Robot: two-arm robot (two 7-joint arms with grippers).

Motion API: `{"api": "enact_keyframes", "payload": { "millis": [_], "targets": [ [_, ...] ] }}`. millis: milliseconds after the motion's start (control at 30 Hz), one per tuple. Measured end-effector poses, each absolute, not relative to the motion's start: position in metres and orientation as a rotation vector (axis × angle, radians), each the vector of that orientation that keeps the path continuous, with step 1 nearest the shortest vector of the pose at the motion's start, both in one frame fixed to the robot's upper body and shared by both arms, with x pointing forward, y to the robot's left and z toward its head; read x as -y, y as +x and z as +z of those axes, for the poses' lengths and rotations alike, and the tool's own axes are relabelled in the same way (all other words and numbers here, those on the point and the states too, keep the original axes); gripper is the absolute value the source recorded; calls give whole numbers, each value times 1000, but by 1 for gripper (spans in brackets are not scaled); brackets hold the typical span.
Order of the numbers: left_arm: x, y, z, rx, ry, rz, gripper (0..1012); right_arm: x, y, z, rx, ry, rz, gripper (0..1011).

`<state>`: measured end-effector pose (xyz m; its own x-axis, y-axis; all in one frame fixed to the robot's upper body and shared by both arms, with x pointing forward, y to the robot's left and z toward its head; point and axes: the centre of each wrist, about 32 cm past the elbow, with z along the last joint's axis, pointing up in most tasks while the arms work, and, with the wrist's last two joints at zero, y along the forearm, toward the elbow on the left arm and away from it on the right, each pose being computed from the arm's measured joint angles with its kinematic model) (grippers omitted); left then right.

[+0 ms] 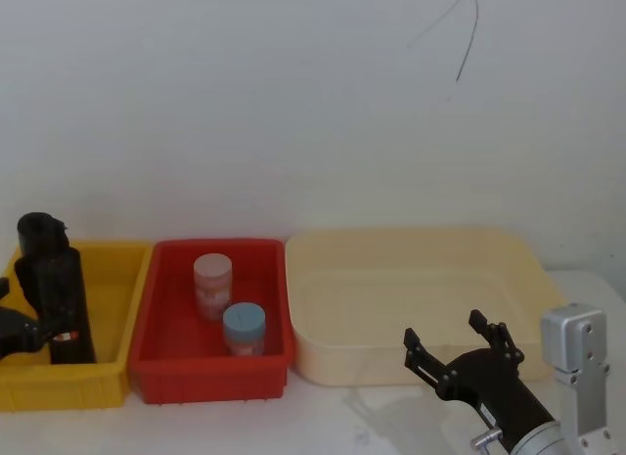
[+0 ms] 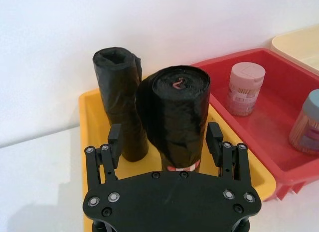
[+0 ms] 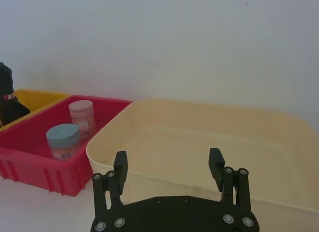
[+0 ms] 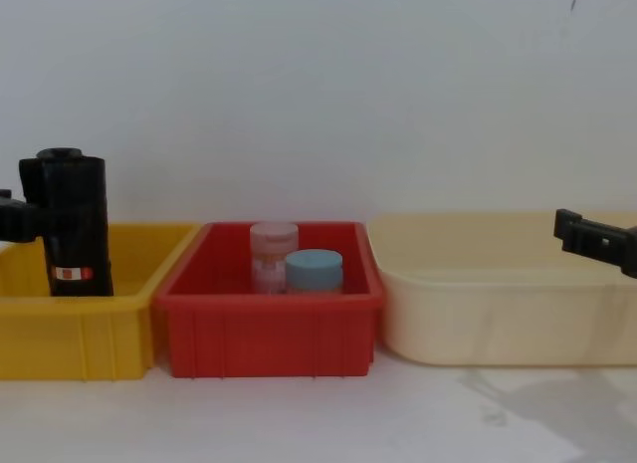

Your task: Pick up the garbage bag with the one hand and transfer it to the other hand.

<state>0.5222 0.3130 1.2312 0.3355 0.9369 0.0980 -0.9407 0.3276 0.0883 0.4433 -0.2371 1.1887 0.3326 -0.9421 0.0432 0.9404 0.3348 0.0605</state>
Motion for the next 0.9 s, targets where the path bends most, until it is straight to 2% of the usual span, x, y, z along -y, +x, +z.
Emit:
{"api": "enact_keyframes", "payload": {
  "millis": [633,767,900],
  "targets": [
    [-306,552,1229,-17,118,1174,999,237,443,1189,75,26,-1229,1004],
    [-305,555,1229,-24,112,1165,962,237,443,1189,75,26,-1230,1004],
    [-303,557,1229,-29,106,1156,841,237,443,1189,75,26,-1229,1004]
  ]
}}
